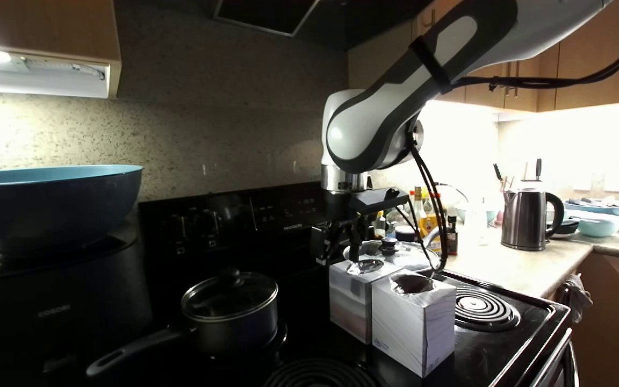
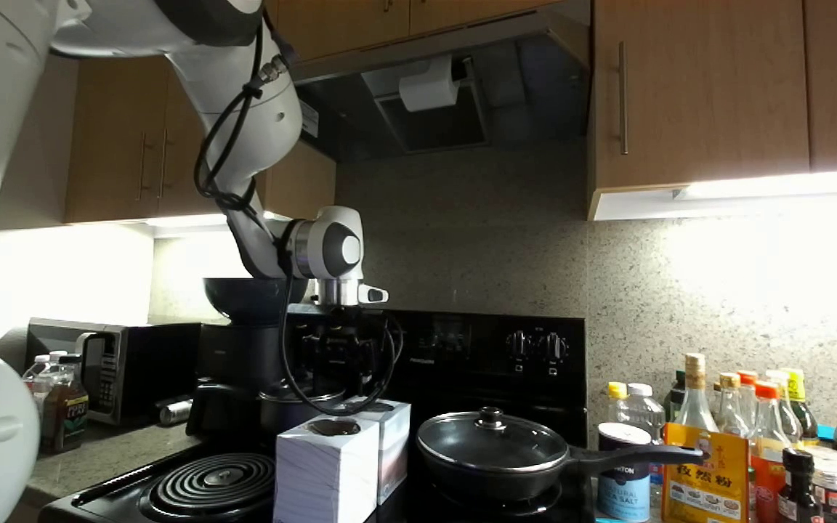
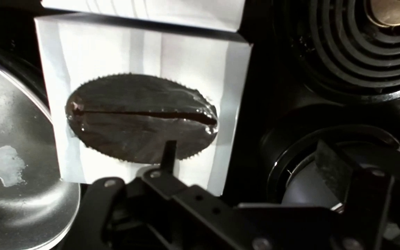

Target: Turn the front and back tissue boxes to the left

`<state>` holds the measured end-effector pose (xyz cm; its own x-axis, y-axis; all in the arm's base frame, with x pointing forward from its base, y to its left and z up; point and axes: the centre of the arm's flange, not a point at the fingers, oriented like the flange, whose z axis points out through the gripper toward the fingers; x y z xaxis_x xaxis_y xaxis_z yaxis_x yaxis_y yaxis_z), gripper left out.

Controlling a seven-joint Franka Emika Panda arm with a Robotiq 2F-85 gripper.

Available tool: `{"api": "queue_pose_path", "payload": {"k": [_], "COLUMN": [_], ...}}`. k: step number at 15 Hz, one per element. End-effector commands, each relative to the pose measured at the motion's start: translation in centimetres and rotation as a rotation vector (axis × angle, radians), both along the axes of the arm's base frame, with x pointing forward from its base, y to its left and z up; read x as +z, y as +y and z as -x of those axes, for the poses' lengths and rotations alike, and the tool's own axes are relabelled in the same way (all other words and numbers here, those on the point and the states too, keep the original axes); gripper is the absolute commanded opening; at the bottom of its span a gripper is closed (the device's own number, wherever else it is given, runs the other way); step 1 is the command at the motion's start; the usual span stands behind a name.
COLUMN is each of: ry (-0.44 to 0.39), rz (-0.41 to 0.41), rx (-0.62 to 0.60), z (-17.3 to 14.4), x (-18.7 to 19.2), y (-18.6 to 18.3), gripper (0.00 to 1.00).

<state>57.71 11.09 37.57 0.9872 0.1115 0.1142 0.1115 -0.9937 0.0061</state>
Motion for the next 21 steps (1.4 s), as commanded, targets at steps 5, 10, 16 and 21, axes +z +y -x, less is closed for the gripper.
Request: {"api": "queue_pose_path", "payload": {"k": [5, 10, 16, 21], "ry": [0.037, 0.071, 0.085, 0.091], "rz": [-0.010, -0.053, -0.067, -0.082], "rx": [-0.067, -0.072, -0.097, -0.092], "z": [2.4, 1.5, 0.9, 0.8], "x": [-0.8, -2.5, -3.1, -3.0], "y": [-0.6, -0.9, -1.7, -2.2], "gripper": [1.00, 0.67, 0.28, 0.03]}}
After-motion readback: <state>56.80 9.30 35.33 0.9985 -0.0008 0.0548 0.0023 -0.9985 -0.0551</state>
